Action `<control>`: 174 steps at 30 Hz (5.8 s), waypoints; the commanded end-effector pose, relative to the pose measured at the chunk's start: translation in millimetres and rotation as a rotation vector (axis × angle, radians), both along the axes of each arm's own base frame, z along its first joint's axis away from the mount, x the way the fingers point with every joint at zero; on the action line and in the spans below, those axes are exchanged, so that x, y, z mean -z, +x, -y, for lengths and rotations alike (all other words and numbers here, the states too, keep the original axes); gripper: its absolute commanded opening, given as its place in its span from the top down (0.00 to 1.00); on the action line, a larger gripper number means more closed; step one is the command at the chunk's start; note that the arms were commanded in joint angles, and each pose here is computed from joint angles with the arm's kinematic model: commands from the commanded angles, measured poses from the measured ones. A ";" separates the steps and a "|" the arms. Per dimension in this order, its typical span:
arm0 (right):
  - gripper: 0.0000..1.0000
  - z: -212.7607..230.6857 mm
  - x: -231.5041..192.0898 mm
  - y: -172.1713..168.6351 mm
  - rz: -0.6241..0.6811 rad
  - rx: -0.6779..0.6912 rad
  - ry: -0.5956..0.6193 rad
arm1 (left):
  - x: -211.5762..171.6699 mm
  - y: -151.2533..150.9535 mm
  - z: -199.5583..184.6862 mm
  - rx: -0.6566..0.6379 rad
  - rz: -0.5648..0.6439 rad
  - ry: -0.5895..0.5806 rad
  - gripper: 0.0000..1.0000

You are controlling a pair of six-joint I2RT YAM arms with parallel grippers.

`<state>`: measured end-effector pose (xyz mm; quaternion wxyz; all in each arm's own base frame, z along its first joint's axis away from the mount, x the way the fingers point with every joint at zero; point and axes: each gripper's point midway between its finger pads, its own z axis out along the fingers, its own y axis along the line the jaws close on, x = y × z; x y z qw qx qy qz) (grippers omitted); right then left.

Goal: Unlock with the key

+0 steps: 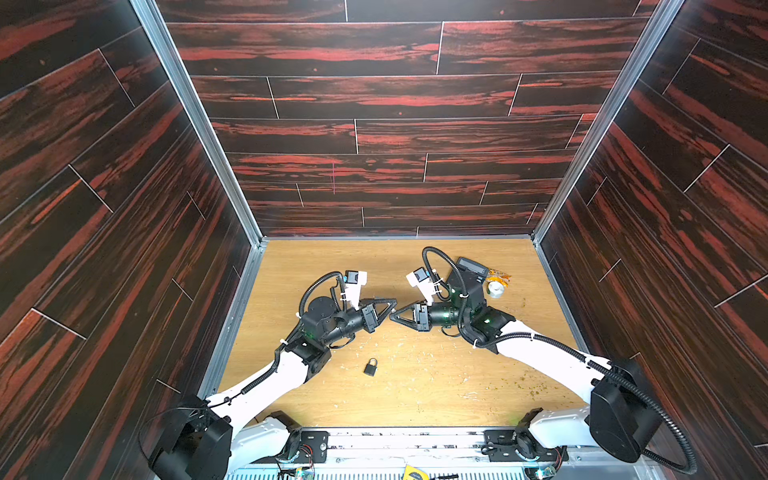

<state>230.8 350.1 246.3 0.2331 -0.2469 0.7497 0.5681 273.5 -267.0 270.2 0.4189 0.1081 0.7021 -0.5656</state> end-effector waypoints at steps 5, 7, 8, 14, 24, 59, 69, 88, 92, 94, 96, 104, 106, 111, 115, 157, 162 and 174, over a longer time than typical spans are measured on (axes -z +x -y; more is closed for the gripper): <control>0.86 -1.0 -9.2 4.5 0.040 -0.018 0.038 | -19.4 -1.3 4.3 0.022 0.056 -0.025 1.00; 0.88 -0.5 -11.7 2.8 0.034 -0.033 0.057 | -19.3 -1.7 4.9 0.028 0.054 -0.027 1.00; 0.88 -0.1 -12.3 2.8 0.034 -0.035 0.063 | -19.3 -2.8 5.4 0.033 0.053 -0.028 1.00; 0.93 -1.7 -15.7 0.8 0.028 -0.060 0.078 | -19.1 -3.6 6.4 0.043 0.054 -0.027 1.00; 1.00 1.3 -9.1 -0.2 0.008 -0.045 0.055 | -17.9 4.4 2.6 -0.008 0.030 0.020 0.97; 1.00 66.3 135.8 -28.4 -0.301 0.252 -0.175 | 180.6 -47.7 -120.6 -0.443 -0.577 0.791 0.29; 1.00 62.6 152.8 -27.3 -0.353 0.263 -0.202 | 211.2 -54.0 -86.2 -0.318 -0.597 0.886 0.29; 1.00 67.5 162.0 -29.5 -0.414 0.253 -0.207 | 238.4 -62.3 -65.8 -0.277 -0.557 1.141 0.36; 1.00 69.7 162.6 -29.0 -0.415 0.261 -0.209 | 243.9 -64.5 -60.2 -0.259 -0.549 1.179 0.40; 1.00 70.0 163.5 -29.2 -0.413 0.260 -0.208 | 247.2 -65.1 -61.0 -0.259 -0.546 1.210 0.42; 1.00 69.6 162.6 -29.5 -0.413 0.253 -0.197 | 249.5 -65.9 -61.5 -0.258 -0.547 1.233 0.46; 1.00 69.3 164.0 -30.2 -0.420 0.241 -0.194 | 257.5 -70.8 -61.4 -0.259 -0.545 1.312 0.50; 1.00 69.3 164.9 -30.5 -0.423 0.237 -0.195 | 260.7 -71.8 -60.5 -0.259 -0.555 1.312 0.51; 1.00 69.5 164.9 -30.0 -0.427 0.236 -0.193 | 269.7 -78.5 -53.6 -0.222 -0.595 1.282 0.54; 1.00 69.6 164.5 -30.0 -0.428 0.234 -0.190 | 272.4 -80.6 -67.5 -0.251 -0.616 1.371 0.56; 1.00 34.4 133.6 -44.4 -0.417 0.427 -0.159 | 84.1 5.6 -14.6 -0.672 -0.585 0.432 1.00; 1.00 14.8 119.8 -35.3 -0.381 0.423 -0.101 | 82.1 3.7 -7.1 -0.640 -0.608 0.427 1.00; 1.00 -1.8 103.4 -23.4 -0.317 0.409 -0.071 | 86.0 2.5 -6.9 -0.625 -0.600 0.493 1.00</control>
